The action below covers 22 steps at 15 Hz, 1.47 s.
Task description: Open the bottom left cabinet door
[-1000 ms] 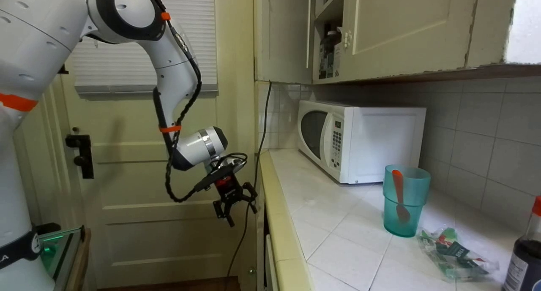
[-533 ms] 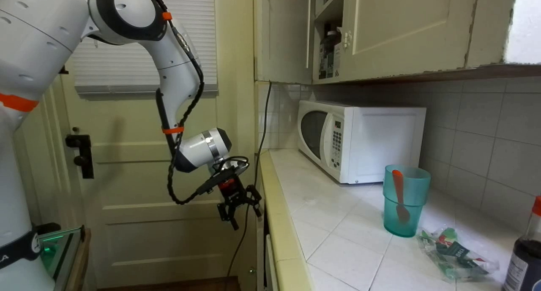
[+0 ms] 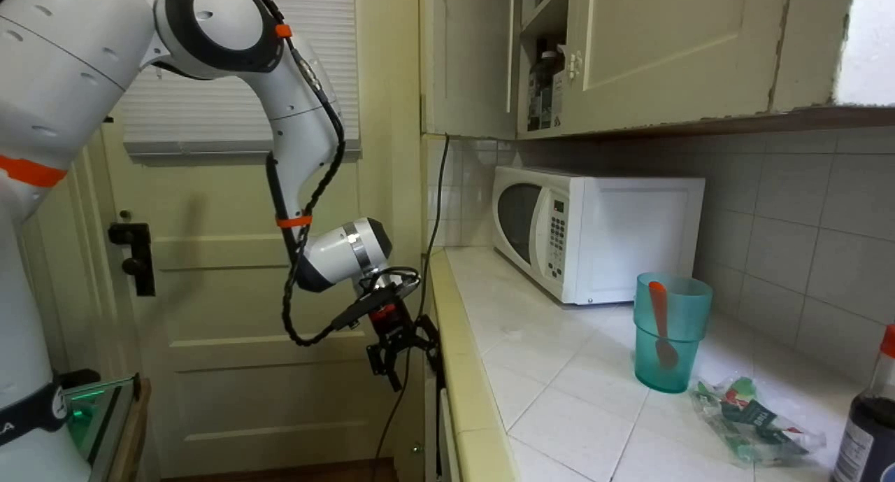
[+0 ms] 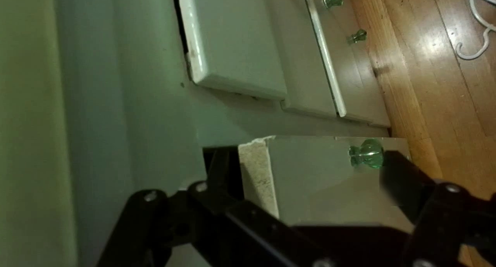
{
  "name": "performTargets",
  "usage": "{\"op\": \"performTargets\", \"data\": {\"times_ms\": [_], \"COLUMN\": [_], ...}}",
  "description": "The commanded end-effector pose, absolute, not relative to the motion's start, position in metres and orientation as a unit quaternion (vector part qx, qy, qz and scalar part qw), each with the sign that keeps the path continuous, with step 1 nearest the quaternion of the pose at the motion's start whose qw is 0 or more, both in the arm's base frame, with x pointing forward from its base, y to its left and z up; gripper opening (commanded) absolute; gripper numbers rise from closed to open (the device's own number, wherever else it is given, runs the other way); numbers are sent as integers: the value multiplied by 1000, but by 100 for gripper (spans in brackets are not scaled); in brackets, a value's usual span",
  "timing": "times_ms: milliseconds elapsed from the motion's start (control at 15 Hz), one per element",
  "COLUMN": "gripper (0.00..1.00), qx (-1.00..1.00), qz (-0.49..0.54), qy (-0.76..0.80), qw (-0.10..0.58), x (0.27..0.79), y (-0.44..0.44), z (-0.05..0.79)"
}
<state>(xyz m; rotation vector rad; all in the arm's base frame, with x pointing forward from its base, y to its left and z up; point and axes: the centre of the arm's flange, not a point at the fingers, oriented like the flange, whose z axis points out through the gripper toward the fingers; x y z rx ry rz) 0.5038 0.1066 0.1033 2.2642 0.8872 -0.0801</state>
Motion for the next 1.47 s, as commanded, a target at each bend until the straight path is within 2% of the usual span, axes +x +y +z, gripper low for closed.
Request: {"op": "performTargets", "data": {"times_ms": [0, 200, 400, 1133, 1400], "gripper": [100, 100, 100, 100, 100], "qx": [873, 867, 859, 767, 687], "qz": [-39, -52, -66, -78, -80], "qy": [354, 378, 425, 628, 716], "qw": [333, 321, 277, 108, 88], "x": [513, 515, 508, 437, 412], "y": [106, 109, 120, 204, 223], "z": [88, 79, 77, 112, 140]}}
